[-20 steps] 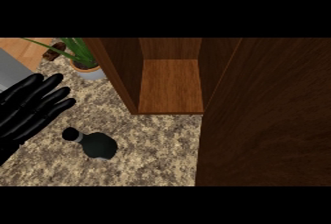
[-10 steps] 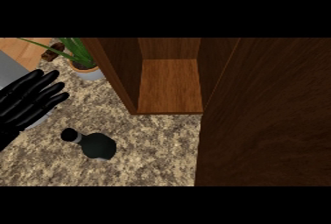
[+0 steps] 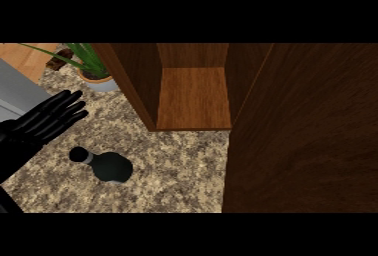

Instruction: Pick up the wine, place it into the cabinet and close the cabinet

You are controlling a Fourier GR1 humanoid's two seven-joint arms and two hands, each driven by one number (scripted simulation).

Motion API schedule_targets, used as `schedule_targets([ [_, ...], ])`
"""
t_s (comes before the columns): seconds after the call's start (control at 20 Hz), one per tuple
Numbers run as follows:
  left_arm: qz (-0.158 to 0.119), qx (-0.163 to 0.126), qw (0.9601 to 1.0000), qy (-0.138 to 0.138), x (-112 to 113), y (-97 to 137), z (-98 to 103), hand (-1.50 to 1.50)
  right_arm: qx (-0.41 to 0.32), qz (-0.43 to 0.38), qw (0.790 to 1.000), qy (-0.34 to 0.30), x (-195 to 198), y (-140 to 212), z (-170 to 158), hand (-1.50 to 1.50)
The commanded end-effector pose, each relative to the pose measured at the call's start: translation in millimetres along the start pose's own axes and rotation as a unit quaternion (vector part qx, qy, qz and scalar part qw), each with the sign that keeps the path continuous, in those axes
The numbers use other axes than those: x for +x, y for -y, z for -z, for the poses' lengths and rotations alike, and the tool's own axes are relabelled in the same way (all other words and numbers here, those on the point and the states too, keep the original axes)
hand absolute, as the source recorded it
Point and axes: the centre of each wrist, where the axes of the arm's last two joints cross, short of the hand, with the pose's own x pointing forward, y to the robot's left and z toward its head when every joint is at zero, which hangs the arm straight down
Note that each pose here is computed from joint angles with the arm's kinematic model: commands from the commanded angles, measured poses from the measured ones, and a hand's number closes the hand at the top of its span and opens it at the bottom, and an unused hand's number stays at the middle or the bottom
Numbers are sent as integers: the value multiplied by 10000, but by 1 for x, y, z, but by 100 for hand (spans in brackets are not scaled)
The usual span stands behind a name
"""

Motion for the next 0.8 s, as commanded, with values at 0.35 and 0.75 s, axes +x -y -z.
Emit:
schedule_targets([
  [0.35,41,-152,9994,-301,-59,4,20,-150,-28,41,9993,359,50,-6,-40,-150],
  [0.75,127,84,9988,-465,-99,-21,21,-150,-31,90,9992,379,43,-2,-36,-150],
])
